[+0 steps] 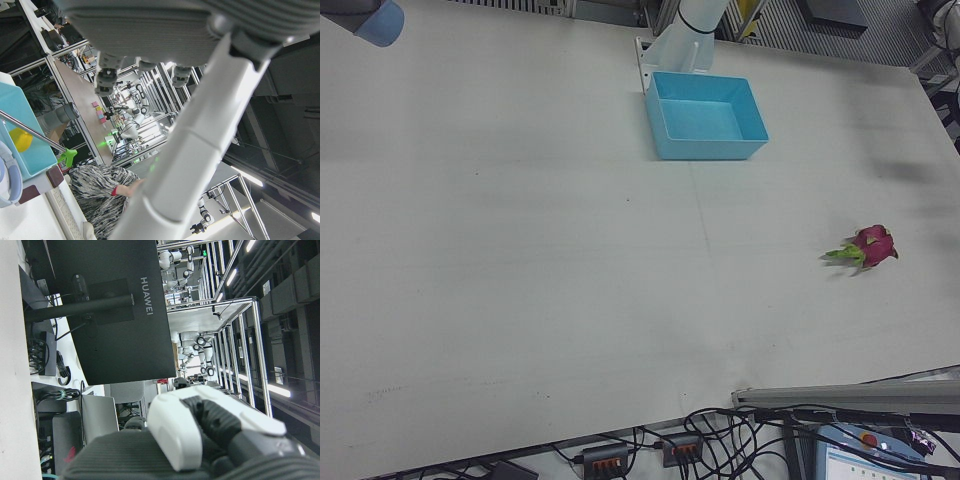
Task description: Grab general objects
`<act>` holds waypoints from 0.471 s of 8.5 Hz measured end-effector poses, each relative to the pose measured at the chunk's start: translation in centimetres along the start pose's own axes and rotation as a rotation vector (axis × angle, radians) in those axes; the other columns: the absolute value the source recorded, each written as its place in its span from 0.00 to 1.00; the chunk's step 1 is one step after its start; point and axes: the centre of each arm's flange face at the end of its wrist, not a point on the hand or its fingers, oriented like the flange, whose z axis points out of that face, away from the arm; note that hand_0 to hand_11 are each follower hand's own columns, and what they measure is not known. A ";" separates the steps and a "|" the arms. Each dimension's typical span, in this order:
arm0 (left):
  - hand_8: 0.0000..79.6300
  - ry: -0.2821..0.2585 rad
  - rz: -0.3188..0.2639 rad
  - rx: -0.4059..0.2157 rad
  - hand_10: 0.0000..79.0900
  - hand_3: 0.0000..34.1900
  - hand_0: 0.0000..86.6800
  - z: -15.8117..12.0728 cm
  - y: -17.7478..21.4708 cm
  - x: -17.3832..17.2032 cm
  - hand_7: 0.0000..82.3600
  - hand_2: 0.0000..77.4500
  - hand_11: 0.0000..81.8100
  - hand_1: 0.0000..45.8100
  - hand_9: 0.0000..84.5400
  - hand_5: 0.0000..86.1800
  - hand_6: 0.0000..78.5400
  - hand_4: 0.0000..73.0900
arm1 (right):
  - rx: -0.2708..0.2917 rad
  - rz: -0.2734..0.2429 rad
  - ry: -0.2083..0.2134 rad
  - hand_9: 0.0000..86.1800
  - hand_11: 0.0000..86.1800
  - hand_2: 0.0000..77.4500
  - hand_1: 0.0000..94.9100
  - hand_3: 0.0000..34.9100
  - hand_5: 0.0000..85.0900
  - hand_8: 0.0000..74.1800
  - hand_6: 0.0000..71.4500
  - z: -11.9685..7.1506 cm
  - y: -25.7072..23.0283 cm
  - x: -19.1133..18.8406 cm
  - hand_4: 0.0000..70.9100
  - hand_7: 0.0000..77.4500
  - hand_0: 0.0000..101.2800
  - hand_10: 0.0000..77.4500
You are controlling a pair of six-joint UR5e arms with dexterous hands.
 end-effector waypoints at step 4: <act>0.01 0.006 -0.001 -0.009 0.28 0.56 0.92 0.2 0.4 0.3 0.13 0.01 0.01 0.00 0.01 0.80 0.03 0.09 | 0.000 0.000 0.000 0.01 0.01 1.00 1.00 0.00 0.00 0.00 0.00 0.0 0.0 0.0 0.00 0.00 0.00 0.00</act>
